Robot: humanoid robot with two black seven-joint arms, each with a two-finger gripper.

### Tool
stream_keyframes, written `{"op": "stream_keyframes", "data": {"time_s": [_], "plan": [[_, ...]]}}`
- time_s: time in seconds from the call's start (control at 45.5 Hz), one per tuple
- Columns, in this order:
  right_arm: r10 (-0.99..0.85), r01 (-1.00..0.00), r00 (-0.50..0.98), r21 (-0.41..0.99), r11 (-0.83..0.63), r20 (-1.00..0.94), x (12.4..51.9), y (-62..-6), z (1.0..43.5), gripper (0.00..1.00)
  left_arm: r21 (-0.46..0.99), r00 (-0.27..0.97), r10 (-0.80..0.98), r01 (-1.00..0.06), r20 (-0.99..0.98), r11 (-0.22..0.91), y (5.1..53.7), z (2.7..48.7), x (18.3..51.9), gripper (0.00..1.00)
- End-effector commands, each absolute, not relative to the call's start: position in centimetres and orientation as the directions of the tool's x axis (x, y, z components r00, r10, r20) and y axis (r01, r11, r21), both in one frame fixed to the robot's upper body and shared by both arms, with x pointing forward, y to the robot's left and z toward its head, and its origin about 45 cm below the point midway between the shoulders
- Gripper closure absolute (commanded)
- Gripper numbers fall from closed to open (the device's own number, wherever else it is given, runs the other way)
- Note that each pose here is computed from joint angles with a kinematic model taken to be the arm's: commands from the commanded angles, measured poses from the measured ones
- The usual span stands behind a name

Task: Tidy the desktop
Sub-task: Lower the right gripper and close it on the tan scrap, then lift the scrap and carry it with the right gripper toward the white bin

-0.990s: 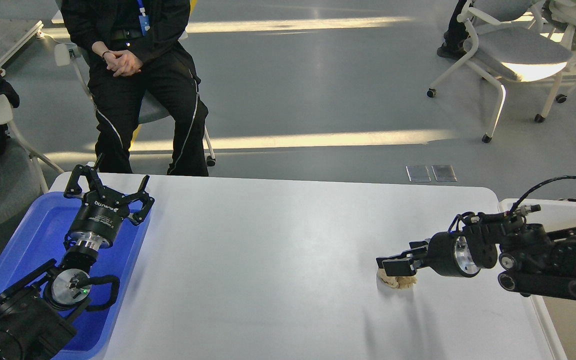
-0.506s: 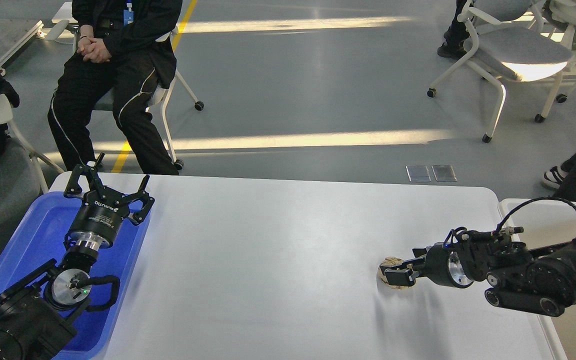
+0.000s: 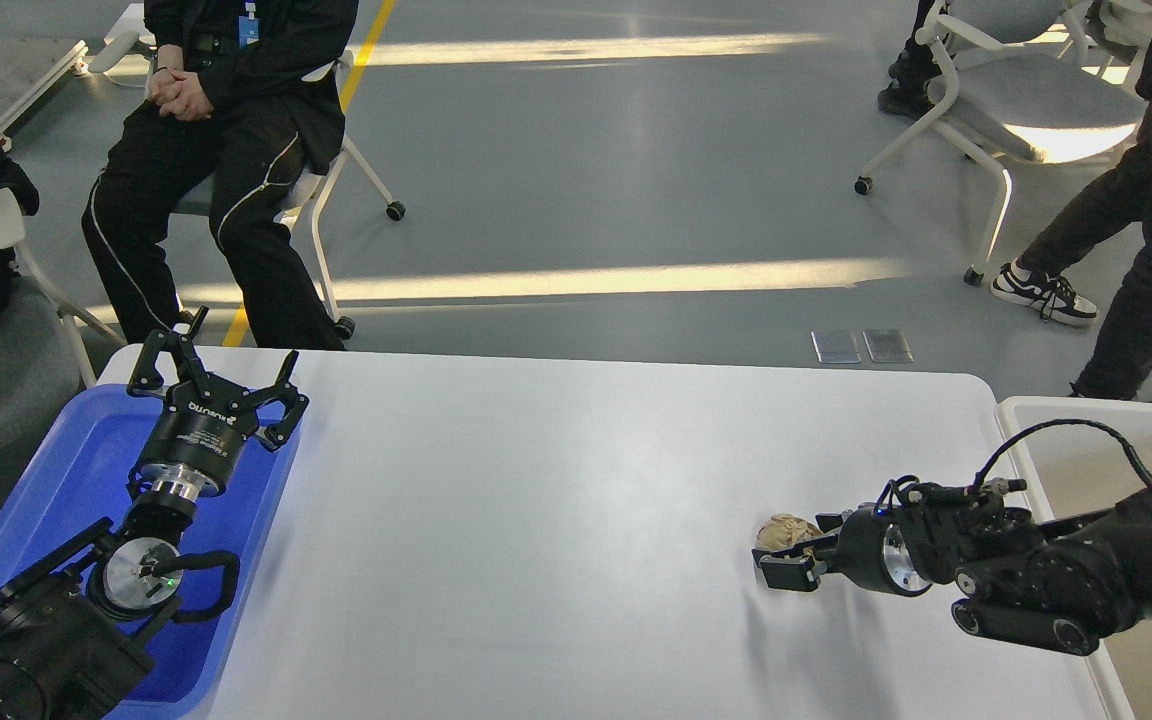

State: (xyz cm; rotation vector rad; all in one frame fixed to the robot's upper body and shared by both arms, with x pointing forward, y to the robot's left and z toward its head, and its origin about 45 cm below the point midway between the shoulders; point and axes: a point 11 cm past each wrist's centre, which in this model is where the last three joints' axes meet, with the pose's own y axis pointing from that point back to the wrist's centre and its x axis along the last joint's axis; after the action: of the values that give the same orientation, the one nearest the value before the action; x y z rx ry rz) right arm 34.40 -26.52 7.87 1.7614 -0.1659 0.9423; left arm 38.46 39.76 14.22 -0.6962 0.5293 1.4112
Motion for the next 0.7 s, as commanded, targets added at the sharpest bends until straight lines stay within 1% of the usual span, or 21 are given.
{"op": "stream_keyframes", "data": {"time_s": [0.0, 0.22, 0.594, 0.682], "plan": [[0.321, -0.539, 0.677, 0.743, -0.397, 0.663, 34.3, -27.0, 7.2, 0.0, -0.123, 0.103, 0.701, -0.992, -0.706, 0.022, 39.8, 14.2, 38.5, 0.0], [0.32, -0.558, 0.672, 0.741, -0.374, 0.668, 34.7, -27.9, 7.0, 0.0, -0.122, 0.101, 0.701, -0.992, -0.706, 0.021, 39.8, 14.2, 38.5, 0.0], [0.325, -0.542, 0.654, 0.723, -0.429, 0.683, 34.4, -25.4, 6.0, 0.0, -0.124, 0.104, 0.7, -0.992, -0.706, 0.023, 39.7, 14.2, 38.5, 0.0], [0.325, -0.546, 0.649, 0.718, -0.431, 0.688, 34.5, -25.5, 6.0, 0.02, -0.123, 0.103, 0.701, -0.992, -0.706, 0.022, 39.8, 14.2, 38.5, 0.0]]}}
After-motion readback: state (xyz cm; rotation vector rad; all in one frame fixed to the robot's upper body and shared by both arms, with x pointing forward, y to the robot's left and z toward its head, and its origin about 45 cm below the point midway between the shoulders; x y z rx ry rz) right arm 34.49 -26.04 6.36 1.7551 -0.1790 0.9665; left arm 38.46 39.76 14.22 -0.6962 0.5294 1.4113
